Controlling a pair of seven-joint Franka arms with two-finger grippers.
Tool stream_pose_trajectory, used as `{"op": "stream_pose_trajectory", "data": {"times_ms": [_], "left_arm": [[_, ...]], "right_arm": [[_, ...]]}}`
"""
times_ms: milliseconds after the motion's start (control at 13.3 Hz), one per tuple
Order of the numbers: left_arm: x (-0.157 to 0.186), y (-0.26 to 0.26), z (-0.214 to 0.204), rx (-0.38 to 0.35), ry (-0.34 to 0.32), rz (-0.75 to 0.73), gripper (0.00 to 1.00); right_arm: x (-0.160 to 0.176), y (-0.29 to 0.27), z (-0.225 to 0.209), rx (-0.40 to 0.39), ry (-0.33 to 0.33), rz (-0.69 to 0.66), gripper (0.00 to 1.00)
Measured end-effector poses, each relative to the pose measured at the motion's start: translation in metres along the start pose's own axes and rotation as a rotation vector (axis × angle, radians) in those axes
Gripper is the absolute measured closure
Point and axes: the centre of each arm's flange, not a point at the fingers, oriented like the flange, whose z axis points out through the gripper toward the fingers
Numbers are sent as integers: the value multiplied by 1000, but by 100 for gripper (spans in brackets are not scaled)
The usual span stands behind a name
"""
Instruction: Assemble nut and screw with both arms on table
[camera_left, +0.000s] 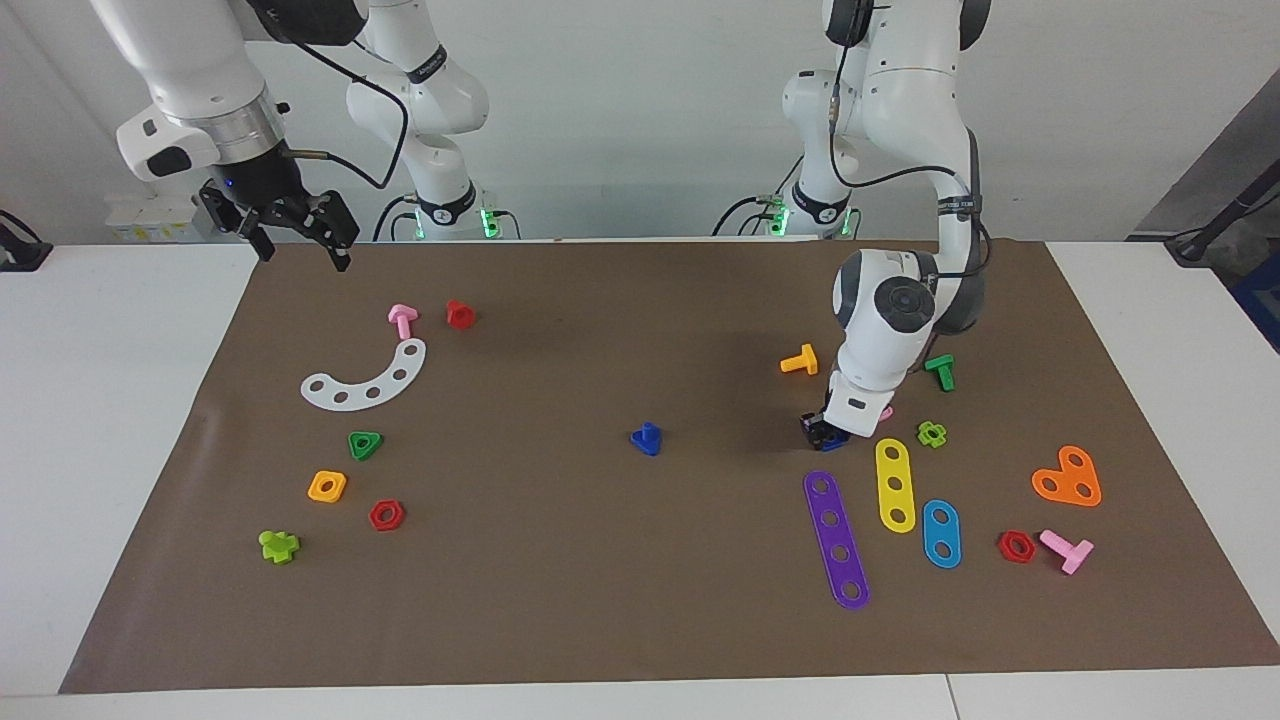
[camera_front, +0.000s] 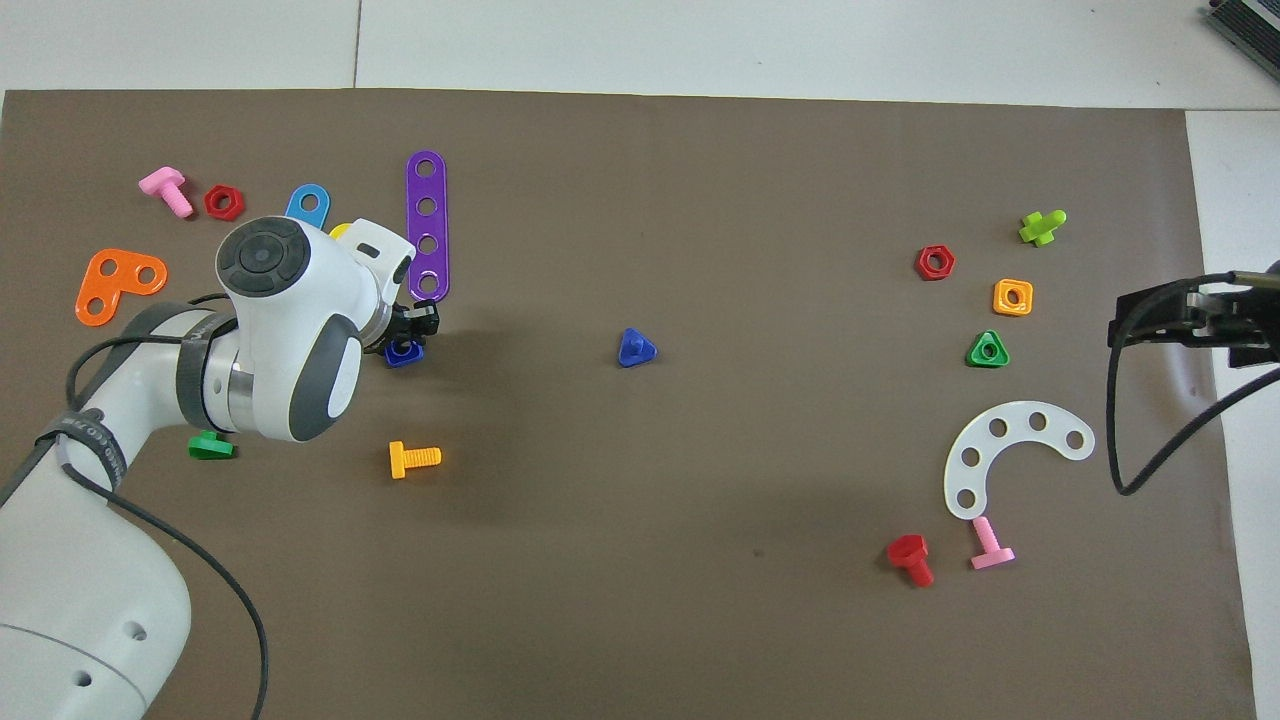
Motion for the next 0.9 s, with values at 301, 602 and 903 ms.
{"op": "stream_pose_trajectory", "data": {"times_ms": [301,602,903], "left_arm": [[10,21,-28,-43,42,18,53],[-1,87,-72,-107,30,68,53],[-26,151,-85,-109,14,97,53]], "right_arm": [[0,0,0,0,0,0,0],[0,0,0,0,0,0,0],[0,1,0,0,0,1,0]]}}
